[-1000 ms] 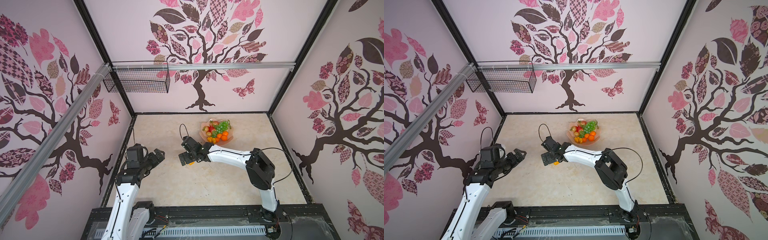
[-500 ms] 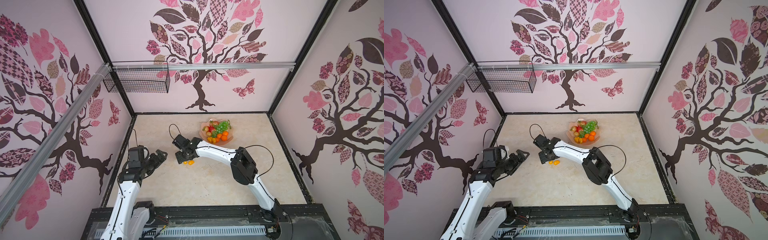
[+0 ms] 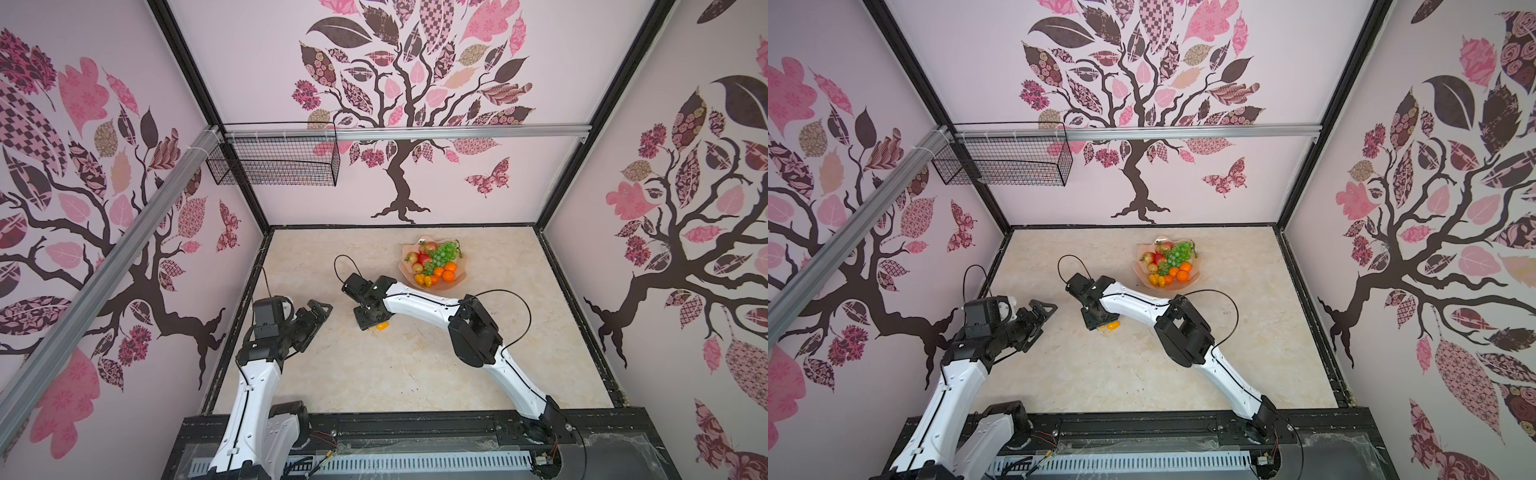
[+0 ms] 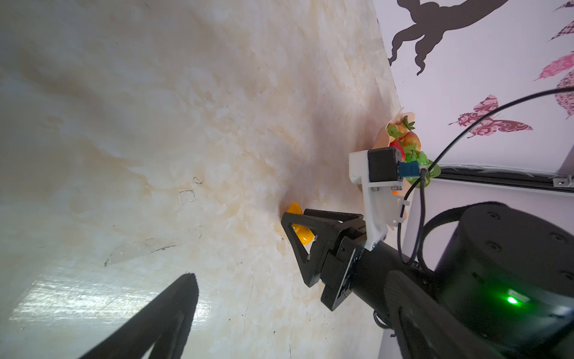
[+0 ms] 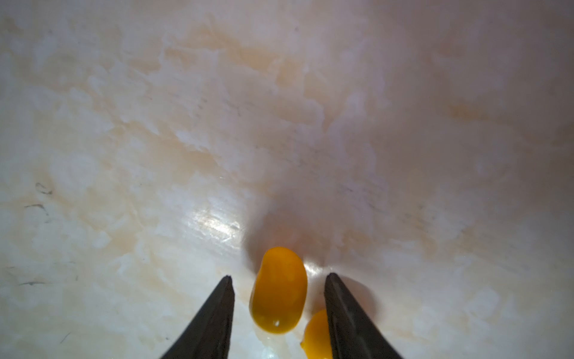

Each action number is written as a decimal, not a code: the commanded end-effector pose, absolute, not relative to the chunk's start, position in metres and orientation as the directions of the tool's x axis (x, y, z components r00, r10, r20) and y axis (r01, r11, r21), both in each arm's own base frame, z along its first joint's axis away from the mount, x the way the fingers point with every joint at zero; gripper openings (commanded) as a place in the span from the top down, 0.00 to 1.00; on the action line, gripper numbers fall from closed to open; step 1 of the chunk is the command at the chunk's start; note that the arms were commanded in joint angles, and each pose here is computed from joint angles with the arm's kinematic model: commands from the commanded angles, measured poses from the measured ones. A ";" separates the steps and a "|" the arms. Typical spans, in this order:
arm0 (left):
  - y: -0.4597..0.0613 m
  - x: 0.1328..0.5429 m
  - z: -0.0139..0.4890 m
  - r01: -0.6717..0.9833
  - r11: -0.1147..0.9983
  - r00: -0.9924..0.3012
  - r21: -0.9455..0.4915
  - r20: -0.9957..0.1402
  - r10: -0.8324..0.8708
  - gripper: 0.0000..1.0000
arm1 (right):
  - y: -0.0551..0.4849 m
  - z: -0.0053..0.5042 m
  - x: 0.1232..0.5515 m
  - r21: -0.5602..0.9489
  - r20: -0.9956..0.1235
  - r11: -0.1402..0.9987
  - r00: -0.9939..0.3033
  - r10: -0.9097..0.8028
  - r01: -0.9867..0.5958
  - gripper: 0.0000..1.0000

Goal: Arrange fruit in a fruit bowl
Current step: Pick up the fruit from the center of the table.

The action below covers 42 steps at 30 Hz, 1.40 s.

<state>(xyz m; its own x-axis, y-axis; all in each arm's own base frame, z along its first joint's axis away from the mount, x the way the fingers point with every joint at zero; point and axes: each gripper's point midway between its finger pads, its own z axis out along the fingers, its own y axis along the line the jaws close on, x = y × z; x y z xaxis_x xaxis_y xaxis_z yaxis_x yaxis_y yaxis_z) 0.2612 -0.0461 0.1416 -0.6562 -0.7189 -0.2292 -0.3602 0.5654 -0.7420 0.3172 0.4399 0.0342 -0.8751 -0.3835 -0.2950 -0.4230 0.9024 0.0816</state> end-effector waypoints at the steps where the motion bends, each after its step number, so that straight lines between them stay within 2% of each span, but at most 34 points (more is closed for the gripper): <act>1: -0.051 0.265 0.142 -0.328 0.511 -0.660 -0.794 -0.194 -0.726 0.02 | 0.438 0.023 0.317 0.056 -0.268 0.909 -0.883 -0.385 -0.413 0.52; 20: -0.053 0.268 0.147 -0.307 0.492 -0.661 -0.815 -0.189 -0.726 0.02 | 0.431 -0.001 0.319 0.011 -0.236 0.912 -0.887 -0.397 -0.411 0.64; 34: -0.053 0.269 0.150 -0.299 0.495 -0.662 -0.816 -0.196 -0.723 0.02 | 0.433 0.006 0.320 0.020 -0.245 0.910 -0.885 -0.397 -0.414 0.73; 42: -0.054 0.271 0.156 -0.265 0.508 -0.674 -0.820 -0.219 -0.706 0.02 | 0.432 0.020 0.325 0.057 -0.252 0.914 -0.891 -0.377 -0.403 0.73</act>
